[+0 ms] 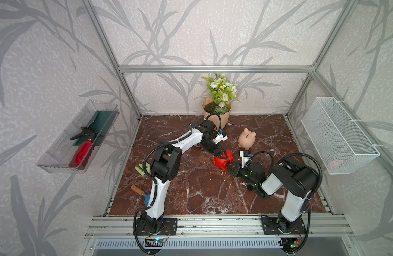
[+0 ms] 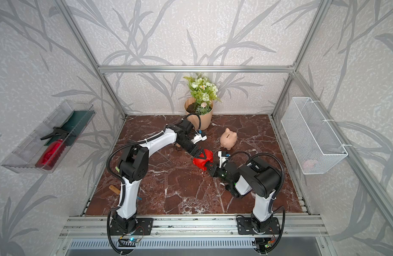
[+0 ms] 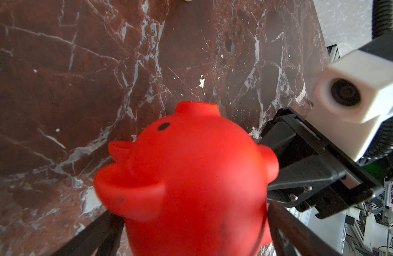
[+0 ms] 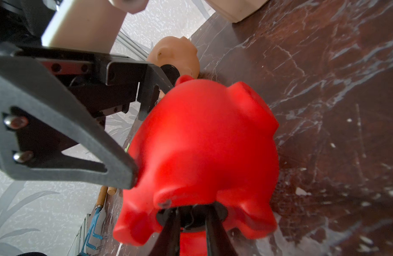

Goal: Close piggy banks
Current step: Hold the piggy bank at the center of the board.

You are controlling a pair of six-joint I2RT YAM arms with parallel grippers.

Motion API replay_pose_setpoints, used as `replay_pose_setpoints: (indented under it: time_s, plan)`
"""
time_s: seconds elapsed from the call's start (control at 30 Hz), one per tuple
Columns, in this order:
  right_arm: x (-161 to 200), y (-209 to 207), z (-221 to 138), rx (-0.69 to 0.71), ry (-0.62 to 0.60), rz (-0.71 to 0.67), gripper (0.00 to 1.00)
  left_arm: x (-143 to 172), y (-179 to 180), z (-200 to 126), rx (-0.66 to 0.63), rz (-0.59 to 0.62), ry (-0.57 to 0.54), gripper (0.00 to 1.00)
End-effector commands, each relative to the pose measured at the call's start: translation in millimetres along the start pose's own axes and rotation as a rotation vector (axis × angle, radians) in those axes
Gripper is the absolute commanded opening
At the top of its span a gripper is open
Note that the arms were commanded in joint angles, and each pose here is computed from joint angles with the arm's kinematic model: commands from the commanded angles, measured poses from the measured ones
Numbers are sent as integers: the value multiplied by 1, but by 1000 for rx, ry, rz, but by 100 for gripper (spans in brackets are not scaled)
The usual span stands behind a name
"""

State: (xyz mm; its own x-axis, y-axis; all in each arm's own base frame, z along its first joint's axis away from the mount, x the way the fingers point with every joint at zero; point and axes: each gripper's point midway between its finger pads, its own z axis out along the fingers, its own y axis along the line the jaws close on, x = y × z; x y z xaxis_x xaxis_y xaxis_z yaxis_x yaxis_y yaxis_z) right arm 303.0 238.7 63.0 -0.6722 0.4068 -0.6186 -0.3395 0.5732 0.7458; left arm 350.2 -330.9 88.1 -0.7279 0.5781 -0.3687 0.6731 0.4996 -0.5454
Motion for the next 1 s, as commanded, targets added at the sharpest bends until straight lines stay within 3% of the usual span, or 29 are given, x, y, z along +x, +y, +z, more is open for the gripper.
replay_pose_setpoints:
  time_s: [0.0, 0.57, 0.77, 0.97]
  plan:
    - [-2, -6, -7, 38, -17, -31, 23, 8, -12, -4, -19, -19, 25, 98]
    - [-9, 2, -48, 194, 79, -178, 26, -6, -14, -26, -138, -33, -70, 99]
    - [-48, 15, -81, 334, 30, -286, 30, -4, -22, -30, -202, 41, -60, 99]
    - [-89, 11, -109, 457, -38, -261, 36, -9, -22, -46, -405, 118, -69, 99]
